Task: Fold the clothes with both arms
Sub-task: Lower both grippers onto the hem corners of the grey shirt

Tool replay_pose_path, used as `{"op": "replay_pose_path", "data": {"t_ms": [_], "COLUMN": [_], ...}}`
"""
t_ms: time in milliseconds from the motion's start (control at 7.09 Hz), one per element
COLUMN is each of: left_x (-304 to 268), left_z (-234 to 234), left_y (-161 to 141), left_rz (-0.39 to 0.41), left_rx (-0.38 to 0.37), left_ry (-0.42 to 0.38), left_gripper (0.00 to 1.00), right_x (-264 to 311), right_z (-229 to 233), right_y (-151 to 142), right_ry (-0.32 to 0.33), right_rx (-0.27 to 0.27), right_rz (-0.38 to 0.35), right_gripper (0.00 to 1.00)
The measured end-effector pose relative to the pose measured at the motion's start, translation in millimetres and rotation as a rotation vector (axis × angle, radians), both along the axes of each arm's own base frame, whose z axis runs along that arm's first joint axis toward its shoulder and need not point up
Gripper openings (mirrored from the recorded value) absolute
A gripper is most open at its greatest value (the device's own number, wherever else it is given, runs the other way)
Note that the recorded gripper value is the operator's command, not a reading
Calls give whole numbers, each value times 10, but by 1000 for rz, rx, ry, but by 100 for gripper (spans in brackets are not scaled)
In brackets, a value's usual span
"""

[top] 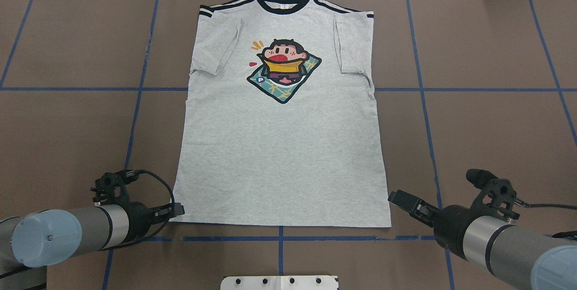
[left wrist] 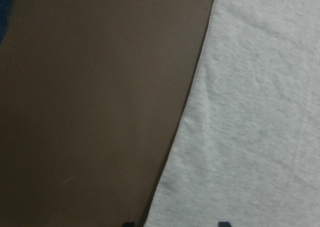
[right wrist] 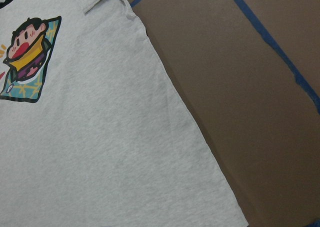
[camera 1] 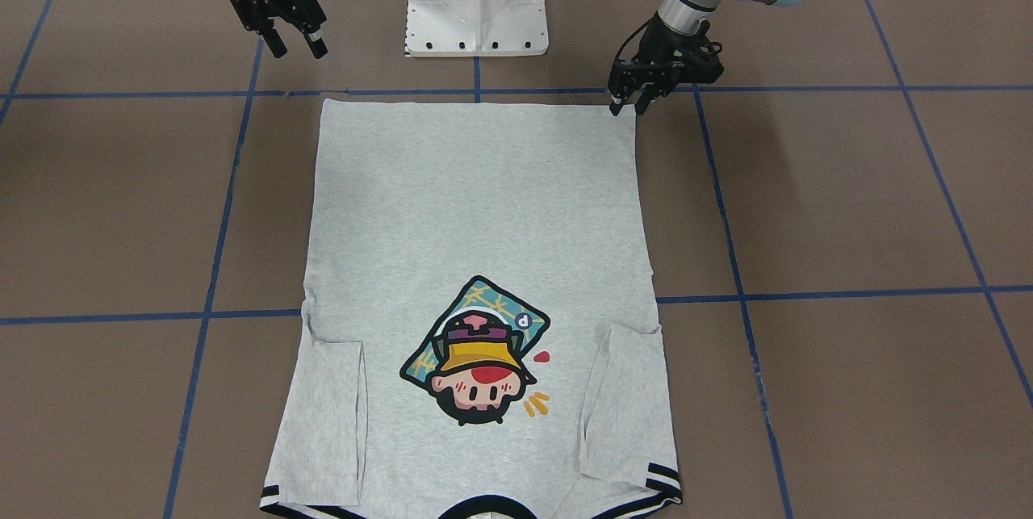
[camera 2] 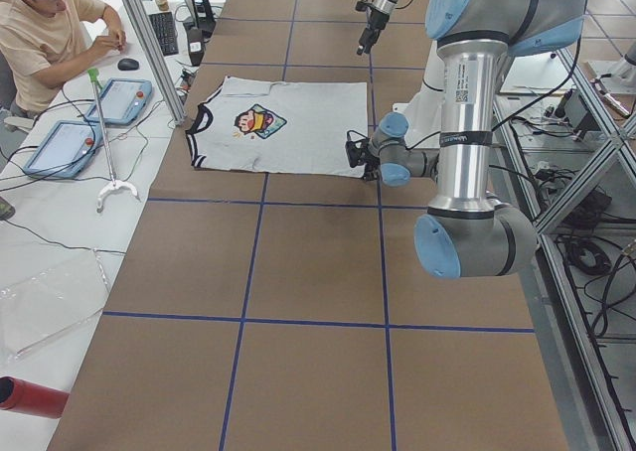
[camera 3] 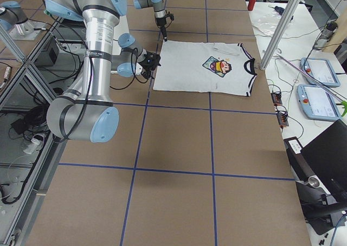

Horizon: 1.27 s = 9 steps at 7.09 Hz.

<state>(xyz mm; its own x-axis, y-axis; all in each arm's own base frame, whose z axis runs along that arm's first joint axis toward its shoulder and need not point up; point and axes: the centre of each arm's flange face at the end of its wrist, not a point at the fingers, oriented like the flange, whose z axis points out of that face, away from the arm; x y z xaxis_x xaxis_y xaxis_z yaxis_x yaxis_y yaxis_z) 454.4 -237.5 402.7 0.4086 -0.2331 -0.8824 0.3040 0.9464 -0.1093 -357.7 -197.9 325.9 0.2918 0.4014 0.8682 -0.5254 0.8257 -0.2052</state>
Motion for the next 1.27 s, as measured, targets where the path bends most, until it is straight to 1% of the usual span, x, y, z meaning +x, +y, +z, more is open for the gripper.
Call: {"op": "replay_pose_path", "data": {"t_ms": [423, 564, 705, 846, 987, 1270], "left_x": [2, 6, 11, 13, 17, 20], "left_z": [9, 10, 10, 13, 21, 29], "left_y": [6, 14, 23, 30, 34, 38], "left_rz": [2, 4, 5, 6, 6, 6], "left_rx": [0, 0, 1, 0, -1, 0], "left_ry": [-3, -3, -3, -4, -5, -7], "left_gripper": [57, 51, 38, 32, 19, 0], "right_x": [-7, -10, -11, -12, -19, -29], "right_z": [8, 11, 13, 15, 22, 36], "right_y": [5, 7, 8, 8, 13, 15], "right_ry": [1, 2, 3, 3, 5, 8], "right_rx": [-1, -1, -1, 0, 0, 0], "right_rz": [-1, -2, -1, -2, -3, -3], "right_gripper": [96, 96, 96, 96, 96, 97]}}
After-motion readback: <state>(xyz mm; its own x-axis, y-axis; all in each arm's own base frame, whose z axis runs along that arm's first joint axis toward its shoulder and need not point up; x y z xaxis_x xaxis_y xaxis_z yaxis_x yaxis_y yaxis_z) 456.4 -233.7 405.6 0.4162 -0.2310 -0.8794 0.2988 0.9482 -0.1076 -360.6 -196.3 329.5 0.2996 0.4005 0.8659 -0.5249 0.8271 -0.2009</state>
